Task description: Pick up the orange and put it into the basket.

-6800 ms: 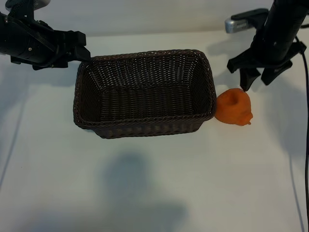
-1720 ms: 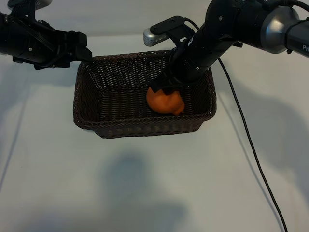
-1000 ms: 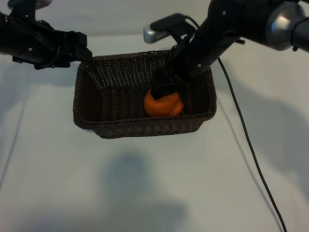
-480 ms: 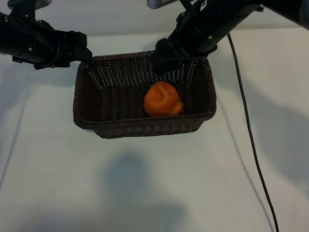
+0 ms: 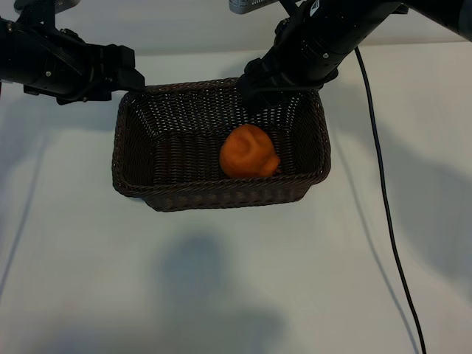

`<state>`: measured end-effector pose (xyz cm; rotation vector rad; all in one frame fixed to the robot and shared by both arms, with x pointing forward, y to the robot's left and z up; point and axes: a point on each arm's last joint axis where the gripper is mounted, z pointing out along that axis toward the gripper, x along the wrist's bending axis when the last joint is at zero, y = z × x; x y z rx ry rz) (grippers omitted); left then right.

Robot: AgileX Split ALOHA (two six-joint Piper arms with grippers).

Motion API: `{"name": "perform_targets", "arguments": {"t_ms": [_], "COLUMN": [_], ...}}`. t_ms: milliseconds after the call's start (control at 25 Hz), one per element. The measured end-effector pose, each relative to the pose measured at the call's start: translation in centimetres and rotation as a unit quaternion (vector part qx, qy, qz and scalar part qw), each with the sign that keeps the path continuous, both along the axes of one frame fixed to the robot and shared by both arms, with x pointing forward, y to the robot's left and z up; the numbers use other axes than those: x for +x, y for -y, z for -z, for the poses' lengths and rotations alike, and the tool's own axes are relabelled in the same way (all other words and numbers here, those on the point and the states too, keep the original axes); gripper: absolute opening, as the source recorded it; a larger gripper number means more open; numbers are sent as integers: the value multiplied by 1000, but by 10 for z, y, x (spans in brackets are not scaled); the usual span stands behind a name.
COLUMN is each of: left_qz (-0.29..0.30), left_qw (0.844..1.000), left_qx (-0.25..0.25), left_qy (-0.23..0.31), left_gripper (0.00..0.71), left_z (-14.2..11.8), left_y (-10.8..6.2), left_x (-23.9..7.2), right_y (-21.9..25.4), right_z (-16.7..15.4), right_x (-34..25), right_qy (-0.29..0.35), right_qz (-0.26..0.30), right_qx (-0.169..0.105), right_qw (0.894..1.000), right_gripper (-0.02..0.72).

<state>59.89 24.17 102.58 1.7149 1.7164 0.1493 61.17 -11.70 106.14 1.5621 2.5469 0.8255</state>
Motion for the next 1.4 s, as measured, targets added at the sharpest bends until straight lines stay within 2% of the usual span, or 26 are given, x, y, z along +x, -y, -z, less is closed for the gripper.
{"name": "perform_targets", "arguments": {"t_ms": [520,720,1400], "left_qz": [0,0,-1], "left_qw": [1000,1000,1000], "left_qx": [0,0,1], "left_qy": [1,2,2], "left_gripper": [589,589,589], "left_z": [0,0,0], "left_y": [0,0,0], "left_x": [0,0,0], "right_y": [1,2,1], "right_z": [0,0,-1], "right_x": [-1,0,3], "right_qy": [-14,-9,7], "right_qz": [21,23,29], "right_qx": [3,-2,4], "right_qw": [1000,1000,1000], "right_gripper": [603,601,600]}}
